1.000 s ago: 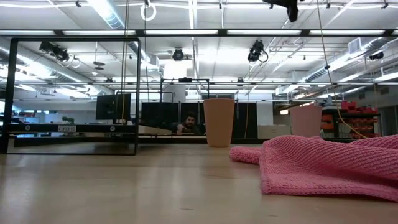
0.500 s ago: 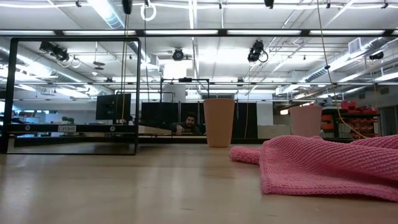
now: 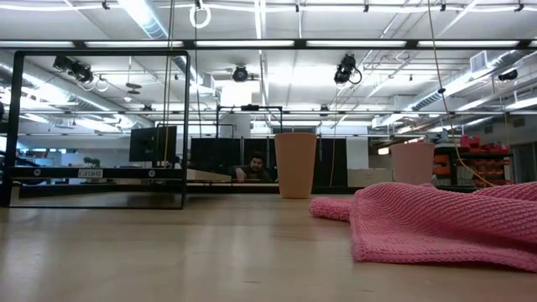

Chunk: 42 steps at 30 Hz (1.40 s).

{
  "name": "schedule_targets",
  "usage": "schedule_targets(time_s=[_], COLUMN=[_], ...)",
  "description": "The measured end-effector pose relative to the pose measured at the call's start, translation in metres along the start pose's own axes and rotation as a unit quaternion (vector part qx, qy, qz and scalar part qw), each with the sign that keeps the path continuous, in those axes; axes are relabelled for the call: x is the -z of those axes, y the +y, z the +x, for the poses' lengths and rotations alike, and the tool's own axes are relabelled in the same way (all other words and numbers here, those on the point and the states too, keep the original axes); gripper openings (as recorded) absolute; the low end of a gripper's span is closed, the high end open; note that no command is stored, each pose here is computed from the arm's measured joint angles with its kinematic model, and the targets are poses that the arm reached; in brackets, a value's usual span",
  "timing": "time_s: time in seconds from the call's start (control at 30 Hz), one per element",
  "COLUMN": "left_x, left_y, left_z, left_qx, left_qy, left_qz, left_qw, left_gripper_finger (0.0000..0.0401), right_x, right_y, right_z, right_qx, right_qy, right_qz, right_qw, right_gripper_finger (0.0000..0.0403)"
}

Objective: Stack small to large cups/mugs on shelf
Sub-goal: Put the blue cup on the shelf

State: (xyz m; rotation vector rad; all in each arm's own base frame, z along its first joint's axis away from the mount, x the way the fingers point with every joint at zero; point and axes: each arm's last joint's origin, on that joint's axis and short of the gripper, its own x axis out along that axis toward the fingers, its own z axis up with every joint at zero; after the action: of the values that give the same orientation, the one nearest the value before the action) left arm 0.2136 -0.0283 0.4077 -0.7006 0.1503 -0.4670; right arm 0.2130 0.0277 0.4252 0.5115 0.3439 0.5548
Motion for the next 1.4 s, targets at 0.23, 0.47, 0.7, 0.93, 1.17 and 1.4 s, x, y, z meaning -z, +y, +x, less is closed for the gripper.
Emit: schedule_targets(time_s=[0.23, 0.47, 0.7, 0.93, 1.17, 1.4], left_x=[0.047, 0.102, 0.151, 0.169, 0.163, 0.175], left_y=[-0.038, -0.059, -0.069, -0.065, -0.062, -0.057], left_z=[0.013, 0.003, -0.032, -0.062, -0.053, -0.031], left_qx=[0.004, -0.116, -0.29, -0.445, -0.436, -0.461], left_qy=[0.093, 0.224, 0.354, 0.351, 0.223, 0.208], left_qz=[-0.192, -0.359, -0.407, -0.407, -0.408, -0.404], left_qw=[0.977, 0.899, 0.79, 0.717, 0.77, 0.762], left_gripper_finger=[0.0051, 0.0048, 0.0032, 0.0015, 0.0023, 0.004], right_x=[0.026, 0.05, 0.064, 0.068, 0.087, 0.103], right_y=[0.039, 0.058, 0.059, 0.051, 0.04, 0.028], right_z=[0.015, 0.022, 0.022, 0.019, 0.007, -0.014], right_qx=[-0.07, -0.011, 0.101, 0.189, 0.28, 0.416], right_qy=[0.083, 0.123, 0.102, 0.074, 0.158, 0.215], right_qz=[0.093, 0.2, 0.223, 0.21, 0.207, 0.191], right_qw=[0.99, 0.972, 0.964, 0.956, 0.924, 0.863], right_gripper_finger=[0.0104, 0.0104, 0.0104, 0.0104, 0.0104, 0.0104])
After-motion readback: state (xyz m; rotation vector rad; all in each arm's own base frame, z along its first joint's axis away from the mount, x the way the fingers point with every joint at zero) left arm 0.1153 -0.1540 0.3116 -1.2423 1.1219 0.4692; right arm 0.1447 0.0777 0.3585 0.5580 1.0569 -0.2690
